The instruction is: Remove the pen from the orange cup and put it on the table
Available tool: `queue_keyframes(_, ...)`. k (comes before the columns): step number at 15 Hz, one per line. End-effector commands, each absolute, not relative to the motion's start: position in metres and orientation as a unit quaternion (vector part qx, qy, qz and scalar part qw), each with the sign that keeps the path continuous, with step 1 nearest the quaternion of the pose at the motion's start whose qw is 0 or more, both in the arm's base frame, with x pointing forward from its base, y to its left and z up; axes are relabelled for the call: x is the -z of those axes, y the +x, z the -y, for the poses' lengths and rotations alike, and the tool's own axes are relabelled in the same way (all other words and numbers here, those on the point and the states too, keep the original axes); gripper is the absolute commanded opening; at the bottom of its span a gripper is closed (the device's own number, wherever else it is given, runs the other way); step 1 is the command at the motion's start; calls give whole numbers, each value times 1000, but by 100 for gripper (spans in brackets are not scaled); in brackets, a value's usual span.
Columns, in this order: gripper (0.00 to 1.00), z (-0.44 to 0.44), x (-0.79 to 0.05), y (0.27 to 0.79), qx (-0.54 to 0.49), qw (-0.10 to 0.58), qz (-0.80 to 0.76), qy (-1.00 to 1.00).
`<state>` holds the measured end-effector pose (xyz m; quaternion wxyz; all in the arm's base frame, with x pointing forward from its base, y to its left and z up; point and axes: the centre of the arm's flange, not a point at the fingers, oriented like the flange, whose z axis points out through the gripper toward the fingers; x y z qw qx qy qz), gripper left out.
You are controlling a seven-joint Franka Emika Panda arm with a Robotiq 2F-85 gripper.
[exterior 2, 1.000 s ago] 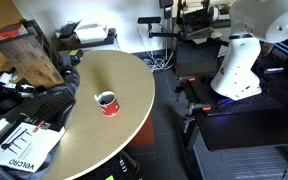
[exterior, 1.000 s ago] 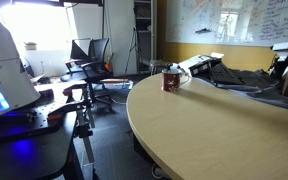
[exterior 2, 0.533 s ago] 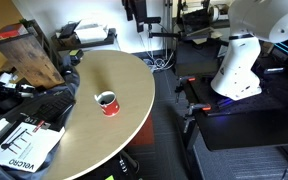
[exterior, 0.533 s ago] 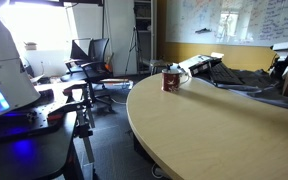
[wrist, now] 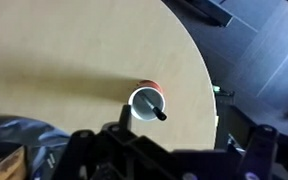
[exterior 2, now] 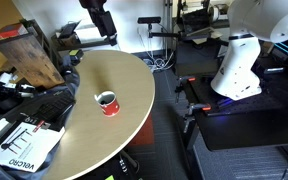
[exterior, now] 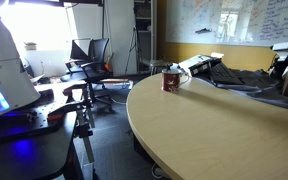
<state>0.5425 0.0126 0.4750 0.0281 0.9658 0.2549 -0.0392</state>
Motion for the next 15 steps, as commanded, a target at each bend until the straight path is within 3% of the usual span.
queue_keyframes(1,100,-16,-469,586,76,25,-164,983)
queue_keyframes(10,100,17,-366,641,183,-7,31,983)
queue_keyframes(14,100,12,-362,635,241,-70,89,964)
queue_keyframes(15,100,12,-350,628,217,-42,57,974)
